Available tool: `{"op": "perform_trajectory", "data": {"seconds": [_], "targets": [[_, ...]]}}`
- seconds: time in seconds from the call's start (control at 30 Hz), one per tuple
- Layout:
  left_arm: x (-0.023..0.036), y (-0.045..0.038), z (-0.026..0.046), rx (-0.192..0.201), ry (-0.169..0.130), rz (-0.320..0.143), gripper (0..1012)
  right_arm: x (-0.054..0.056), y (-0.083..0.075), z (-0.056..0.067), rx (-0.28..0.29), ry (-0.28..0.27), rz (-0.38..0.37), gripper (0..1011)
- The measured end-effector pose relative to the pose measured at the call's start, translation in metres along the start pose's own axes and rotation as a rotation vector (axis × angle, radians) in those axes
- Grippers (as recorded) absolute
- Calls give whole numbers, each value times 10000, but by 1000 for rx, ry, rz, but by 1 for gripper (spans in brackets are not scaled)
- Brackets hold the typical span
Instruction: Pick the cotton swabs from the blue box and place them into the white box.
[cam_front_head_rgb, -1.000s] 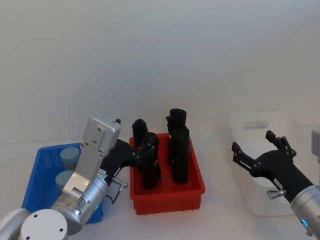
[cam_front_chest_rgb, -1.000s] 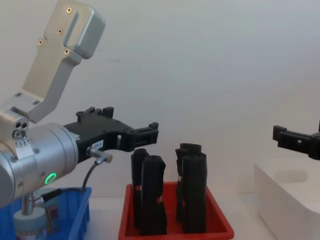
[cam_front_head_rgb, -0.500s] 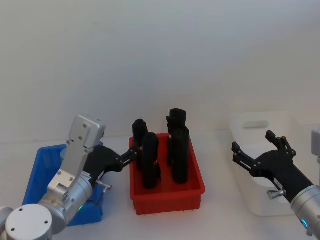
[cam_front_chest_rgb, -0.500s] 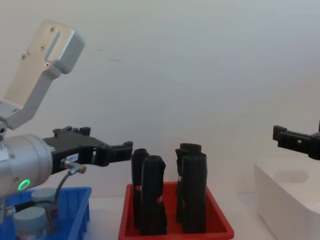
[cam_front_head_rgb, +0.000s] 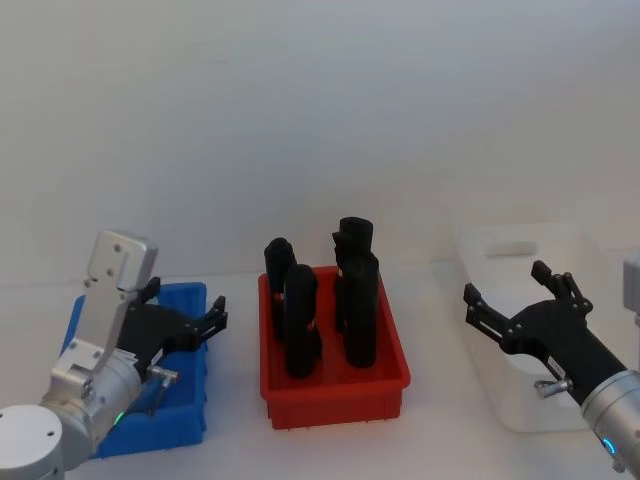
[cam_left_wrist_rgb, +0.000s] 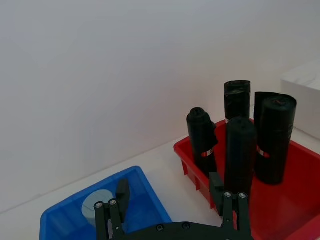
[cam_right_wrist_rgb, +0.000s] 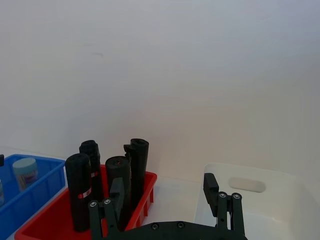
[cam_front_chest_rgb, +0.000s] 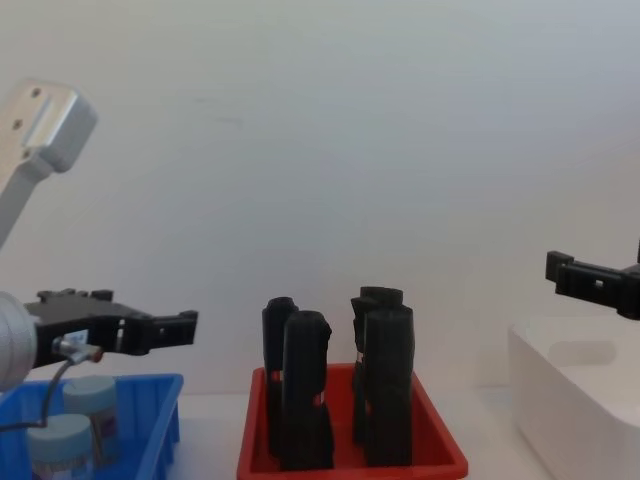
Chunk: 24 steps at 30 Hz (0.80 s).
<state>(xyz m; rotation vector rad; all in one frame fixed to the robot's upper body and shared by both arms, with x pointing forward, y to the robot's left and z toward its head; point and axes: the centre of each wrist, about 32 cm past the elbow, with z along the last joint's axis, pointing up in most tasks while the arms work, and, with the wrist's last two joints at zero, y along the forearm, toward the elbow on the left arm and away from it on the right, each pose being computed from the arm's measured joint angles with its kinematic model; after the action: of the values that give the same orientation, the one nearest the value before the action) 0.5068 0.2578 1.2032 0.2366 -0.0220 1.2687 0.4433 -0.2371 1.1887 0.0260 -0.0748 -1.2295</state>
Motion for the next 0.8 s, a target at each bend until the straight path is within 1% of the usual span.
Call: {"op": "perform_trajectory", "data": {"seconds": [0.1, 0.13, 0.17, 0.2, 0.23, 0.3, 0.33, 0.43, 0.5, 0.8], "targets": [[80, 2, -31, 23, 21, 14, 1004, 0, 0, 0, 0, 0, 0, 1002], [80, 2, -31, 23, 21, 14, 1004, 0, 0, 0, 0, 0, 0, 1002], [115, 0, -43, 32, 28, 21, 1004, 0, 0, 0, 0, 0, 0, 1002], [125, -1, -47, 36, 32, 23, 1004, 0, 0, 0, 0, 0, 0, 1001], [157, -5, -59, 45, 40, 28, 1004, 0, 0, 0, 0, 0, 0, 1001], [189, -11, -69, 53, 46, 33, 1004, 0, 0, 0, 0, 0, 0, 1002], [214, -16, -78, 62, 53, 36, 1004, 0, 0, 0, 0, 0, 0, 1002], [253, -26, -91, 76, 62, 39, 1004, 0, 0, 0, 0, 0, 0, 1001], [305, -46, -114, 98, 73, 44, 1004, 0, 0, 0, 0, 0, 0, 1002], [428, -119, -181, 150, 92, 51, 1004, 0, 0, 0, 0, 0, 0, 1001]]}}
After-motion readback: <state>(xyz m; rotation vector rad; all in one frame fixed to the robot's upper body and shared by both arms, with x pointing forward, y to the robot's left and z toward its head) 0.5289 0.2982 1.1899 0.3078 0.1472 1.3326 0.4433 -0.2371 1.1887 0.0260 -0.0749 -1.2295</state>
